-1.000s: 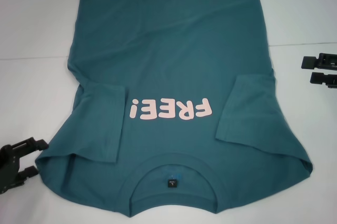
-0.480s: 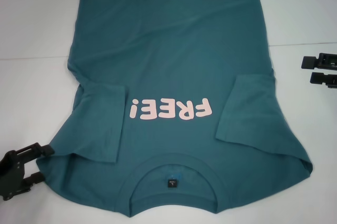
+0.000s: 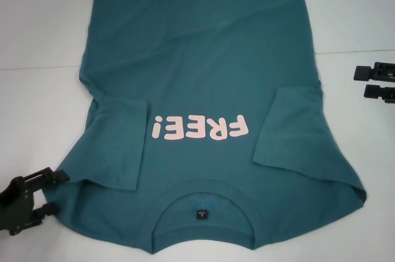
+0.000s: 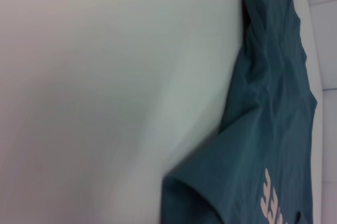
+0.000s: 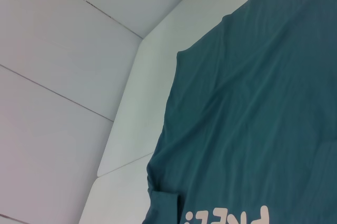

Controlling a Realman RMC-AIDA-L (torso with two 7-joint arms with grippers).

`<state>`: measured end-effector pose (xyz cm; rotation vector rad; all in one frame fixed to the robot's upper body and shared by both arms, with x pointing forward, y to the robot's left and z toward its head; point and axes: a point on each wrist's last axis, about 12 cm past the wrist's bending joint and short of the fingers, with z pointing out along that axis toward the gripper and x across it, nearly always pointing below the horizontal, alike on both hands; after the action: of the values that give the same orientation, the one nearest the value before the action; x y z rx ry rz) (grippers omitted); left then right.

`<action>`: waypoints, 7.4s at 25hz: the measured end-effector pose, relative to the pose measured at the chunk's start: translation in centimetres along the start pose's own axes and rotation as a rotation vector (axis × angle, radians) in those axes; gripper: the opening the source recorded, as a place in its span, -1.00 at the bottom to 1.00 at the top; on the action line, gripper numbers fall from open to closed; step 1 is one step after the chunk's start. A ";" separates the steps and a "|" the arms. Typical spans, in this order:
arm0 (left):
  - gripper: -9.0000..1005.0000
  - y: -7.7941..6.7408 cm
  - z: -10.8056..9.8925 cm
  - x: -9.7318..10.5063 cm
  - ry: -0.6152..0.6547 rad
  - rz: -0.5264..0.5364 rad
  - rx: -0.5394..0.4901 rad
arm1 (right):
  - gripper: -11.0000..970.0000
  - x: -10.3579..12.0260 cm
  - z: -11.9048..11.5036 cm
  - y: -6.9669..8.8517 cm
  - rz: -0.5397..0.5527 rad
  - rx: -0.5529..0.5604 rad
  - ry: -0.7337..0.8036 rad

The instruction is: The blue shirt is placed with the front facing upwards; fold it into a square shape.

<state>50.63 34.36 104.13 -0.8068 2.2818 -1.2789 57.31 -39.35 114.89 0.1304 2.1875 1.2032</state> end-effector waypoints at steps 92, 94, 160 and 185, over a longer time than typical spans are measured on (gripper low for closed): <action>-0.57 -1.1 0.9 0.2 0.074 -0.023 0.065 | 0.69 -0.1 -0.9 -0.1 0.015 -0.009 -0.013; -0.71 -1.2 0.8 0.2 0.080 0.016 0.071 | 0.69 -0.1 -1.0 -0.1 0.016 -0.010 -0.011; -0.95 -3.6 2.0 -1.0 0.067 0.415 0.105 | 0.69 4.0 2.1 -2.8 0.041 0.354 0.349; -0.95 -3.4 1.9 -1.0 0.061 0.407 0.105 | 0.69 4.6 3.7 -2.6 0.009 0.374 0.380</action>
<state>53.43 32.40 106.20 -0.2495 2.2503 -1.2287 56.31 -36.50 109.20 0.0688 2.7333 0.8617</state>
